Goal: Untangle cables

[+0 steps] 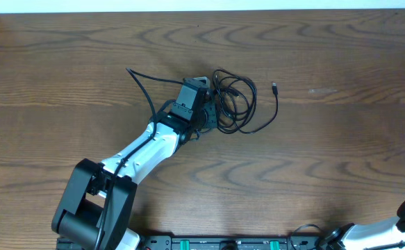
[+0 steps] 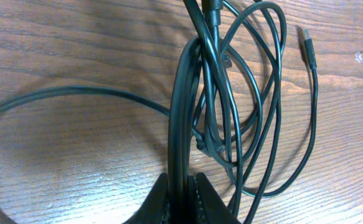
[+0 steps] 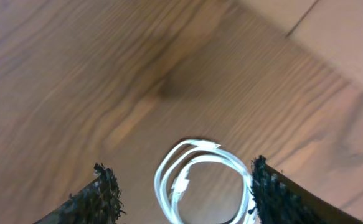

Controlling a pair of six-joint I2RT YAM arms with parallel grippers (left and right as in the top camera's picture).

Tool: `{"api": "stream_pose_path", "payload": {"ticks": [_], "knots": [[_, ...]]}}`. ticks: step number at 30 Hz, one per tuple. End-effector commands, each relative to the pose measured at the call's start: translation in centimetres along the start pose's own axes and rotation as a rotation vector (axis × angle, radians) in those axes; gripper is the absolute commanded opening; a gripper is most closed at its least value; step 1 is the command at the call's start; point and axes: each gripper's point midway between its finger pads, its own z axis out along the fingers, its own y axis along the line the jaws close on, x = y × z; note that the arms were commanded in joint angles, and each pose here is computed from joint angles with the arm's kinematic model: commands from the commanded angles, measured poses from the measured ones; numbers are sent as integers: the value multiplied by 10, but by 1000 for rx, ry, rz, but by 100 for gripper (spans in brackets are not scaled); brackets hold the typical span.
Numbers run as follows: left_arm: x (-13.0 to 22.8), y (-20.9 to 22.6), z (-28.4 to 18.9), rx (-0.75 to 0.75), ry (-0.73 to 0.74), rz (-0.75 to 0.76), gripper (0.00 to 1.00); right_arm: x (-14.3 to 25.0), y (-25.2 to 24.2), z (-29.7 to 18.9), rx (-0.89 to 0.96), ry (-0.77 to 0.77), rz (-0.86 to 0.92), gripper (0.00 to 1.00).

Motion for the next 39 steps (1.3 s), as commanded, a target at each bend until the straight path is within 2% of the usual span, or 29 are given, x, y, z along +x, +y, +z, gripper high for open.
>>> {"api": "stream_pose_path", "payload": {"ticks": [1, 2, 3, 6, 7, 9, 13, 14, 17, 18, 22, 26, 29, 30, 31, 33, 39], "knots": [[-5, -3, -1, 5, -11, 15, 9, 2, 42, -11, -175, 20, 49, 79], [-4, -7, -1, 28, -4, 16, 8, 6, 54, -13, -216, 38, 42, 96], [-3, -12, -2, 56, 3, 18, 8, 9, 61, -14, -240, 50, 37, 99], [-6, -50, -9, 259, 19, 43, 8, 22, 86, -17, -303, 104, 50, 99], [-11, -73, -17, 378, 11, 64, 8, 31, 99, -20, -339, 142, 62, 99], [-19, -95, -29, 496, -16, 94, 8, 50, 133, -31, -460, 226, 50, 99], [-32, -109, -38, 564, -57, 64, 8, 88, 176, -51, -582, 377, 18, 96], [-32, -109, -38, 565, -54, 55, 8, 103, 186, -58, -596, 435, 6, 89], [-25, -116, -42, 612, -19, 68, 8, 138, 211, -74, -610, 559, -49, 28], [-23, -118, -44, 627, -8, 72, 8, 147, 221, -79, -623, 584, -71, 25], [-19, -122, -47, 656, 13, 79, 8, 181, 263, -103, -704, 659, -181, 27], [-20, -129, -53, 705, 14, 100, 8, 208, 301, -122, -747, 693, -256, 46], [-21, -139, -61, 766, 6, 133, 8, 227, 323, -133, -718, 739, -217, 31], [-22, -139, -62, 769, 0, 137, 8, 232, 326, -135, -709, 750, -210, 30], [-24, -141, -63, 776, -11, 139, 8, 240, 333, -138, -699, 752, -226, 39], [-26, -143, -65, 783, -10, 119, 8, 246, 341, -142, -708, 754, -231, 46], [-31, -146, -68, 802, -20, 97, 8, 262, 356, -153, -713, 782, -220, 48]]}}
